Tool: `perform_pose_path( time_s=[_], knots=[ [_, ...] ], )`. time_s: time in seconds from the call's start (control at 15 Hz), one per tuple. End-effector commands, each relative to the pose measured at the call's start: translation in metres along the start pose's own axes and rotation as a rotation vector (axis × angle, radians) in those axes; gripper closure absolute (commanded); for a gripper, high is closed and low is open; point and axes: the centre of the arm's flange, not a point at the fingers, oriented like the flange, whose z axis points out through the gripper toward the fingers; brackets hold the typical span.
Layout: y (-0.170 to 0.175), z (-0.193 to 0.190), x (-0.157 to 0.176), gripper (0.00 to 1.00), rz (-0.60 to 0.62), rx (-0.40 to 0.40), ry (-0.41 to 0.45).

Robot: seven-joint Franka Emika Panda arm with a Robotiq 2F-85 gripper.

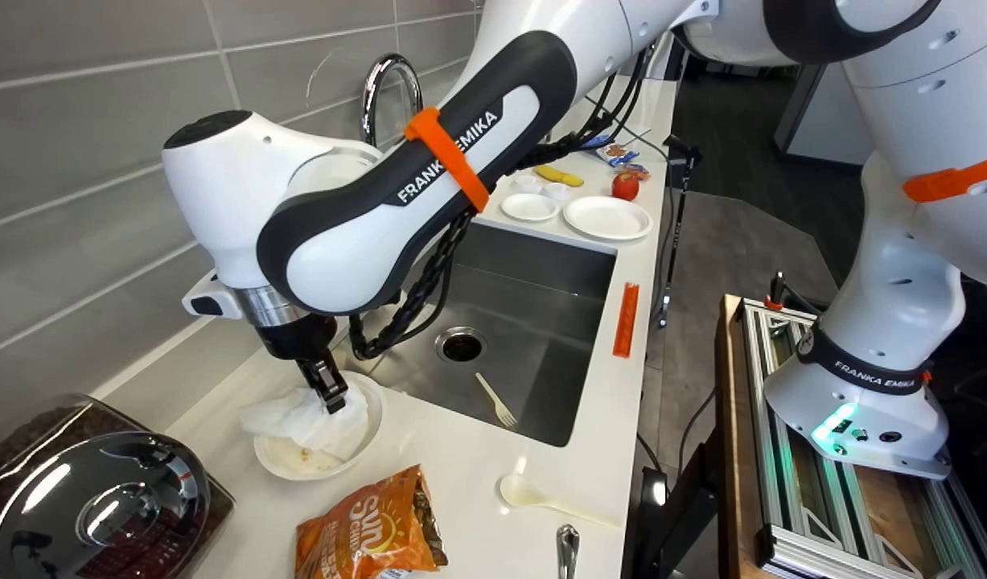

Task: Use the tissue to wipe the small plate

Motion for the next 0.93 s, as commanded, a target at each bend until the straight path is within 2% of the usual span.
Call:
perform_pose_path(
  time_s=[0.0, 0.13, 0.4, 0.6, 0.8, 0.87],
  knots=[
    [-0.014, 0.005, 0.000, 0.99, -0.050, 0.055, -0.034],
    [-0.020, 0.004, 0.007, 0.99, -0.084, 0.071, -0.014],
    [-0.016, -0.002, 0.015, 0.99, -0.080, 0.023, 0.027],
    [-0.006, -0.001, 0.008, 0.99, -0.022, -0.051, 0.012],
    [-0.005, 0.002, 0.001, 0.99, -0.001, -0.066, -0.050],
    [-0.007, 0.003, 0.000, 0.99, -0.017, -0.043, -0.063]
  ],
)
